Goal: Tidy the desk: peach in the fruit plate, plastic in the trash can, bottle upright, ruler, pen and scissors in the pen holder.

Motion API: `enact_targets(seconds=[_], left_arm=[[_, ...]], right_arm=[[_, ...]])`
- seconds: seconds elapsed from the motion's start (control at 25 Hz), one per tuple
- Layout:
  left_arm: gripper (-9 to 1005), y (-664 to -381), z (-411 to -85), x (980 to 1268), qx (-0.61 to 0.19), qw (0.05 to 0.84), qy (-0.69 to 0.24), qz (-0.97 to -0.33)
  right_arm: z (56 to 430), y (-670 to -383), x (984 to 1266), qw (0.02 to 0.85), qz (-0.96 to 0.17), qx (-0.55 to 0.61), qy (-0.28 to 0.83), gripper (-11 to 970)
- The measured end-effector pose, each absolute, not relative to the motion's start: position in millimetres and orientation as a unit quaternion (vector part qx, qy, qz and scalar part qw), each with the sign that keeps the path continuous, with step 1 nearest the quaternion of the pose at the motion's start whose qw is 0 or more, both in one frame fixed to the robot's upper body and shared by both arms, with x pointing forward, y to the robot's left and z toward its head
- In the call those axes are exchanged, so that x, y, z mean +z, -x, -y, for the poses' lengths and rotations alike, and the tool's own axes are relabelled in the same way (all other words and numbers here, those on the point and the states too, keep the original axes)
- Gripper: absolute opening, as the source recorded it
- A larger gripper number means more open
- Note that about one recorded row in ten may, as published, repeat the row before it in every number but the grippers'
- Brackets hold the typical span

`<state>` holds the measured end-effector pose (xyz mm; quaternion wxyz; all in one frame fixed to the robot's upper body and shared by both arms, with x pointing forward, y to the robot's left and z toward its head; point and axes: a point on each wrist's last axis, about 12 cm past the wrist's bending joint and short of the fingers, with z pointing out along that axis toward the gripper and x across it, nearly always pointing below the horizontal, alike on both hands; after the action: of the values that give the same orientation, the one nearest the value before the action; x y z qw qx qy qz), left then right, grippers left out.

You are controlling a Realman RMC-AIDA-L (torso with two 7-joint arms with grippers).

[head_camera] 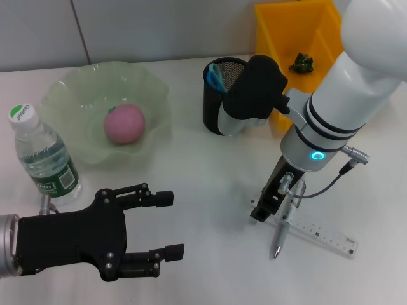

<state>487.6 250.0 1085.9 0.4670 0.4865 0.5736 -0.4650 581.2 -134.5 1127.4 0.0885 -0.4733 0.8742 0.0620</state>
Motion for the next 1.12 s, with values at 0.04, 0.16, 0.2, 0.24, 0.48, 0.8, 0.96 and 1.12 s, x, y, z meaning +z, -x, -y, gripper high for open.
enact_targets(seconds=[0.04, 0.16, 0.2, 0.24, 0.48, 0.8, 0.96, 1.12], left_arm=[[786, -487.6, -250.0, 1085.9, -0.465, 0.467, -0.487, -0.574], [786, -488.1, -250.2, 1086.2, -0.464, 0.467, -0.487, -0.573], [786, -488.1, -250.2, 1086.3, -0.464, 0.467, -0.487, -0.573], [786, -488.3, -250.3, 1086.4, -0.464, 0.468, -0.487, -0.573], [786, -488.5, -250.7, 1086.6, -0.464, 0.468, -0.486, -0.574], [786, -488.7, -251.0, 1087.2, -0.464, 0.469, -0.486, -0.573], [786, -488.9, -251.9, 1088.0, -0.464, 0.472, -0.485, -0.572], [786, -488.8, -251.9, 1088.0, -0.465, 0.471, -0.485, -0.572]], right_arm=[[134.4, -581.5, 1127.2, 0.088, -0.874, 0.062, 0.473, 535], [134.2, -581.8, 1127.0, 0.087, -0.874, 0.061, 0.473, 527], [134.2, -581.8, 1127.0, 0.087, -0.874, 0.061, 0.473, 524], [134.2, -581.7, 1127.0, 0.087, -0.874, 0.061, 0.473, 521], [133.8, -581.7, 1127.1, 0.087, -0.874, 0.063, 0.473, 504], [133.4, -582.1, 1129.4, 0.089, -0.874, 0.065, 0.473, 381], [132.7, -582.2, 1131.4, 0.092, -0.873, 0.065, 0.474, 380], [132.4, -582.2, 1132.0, 0.092, -0.873, 0.066, 0.474, 380]])
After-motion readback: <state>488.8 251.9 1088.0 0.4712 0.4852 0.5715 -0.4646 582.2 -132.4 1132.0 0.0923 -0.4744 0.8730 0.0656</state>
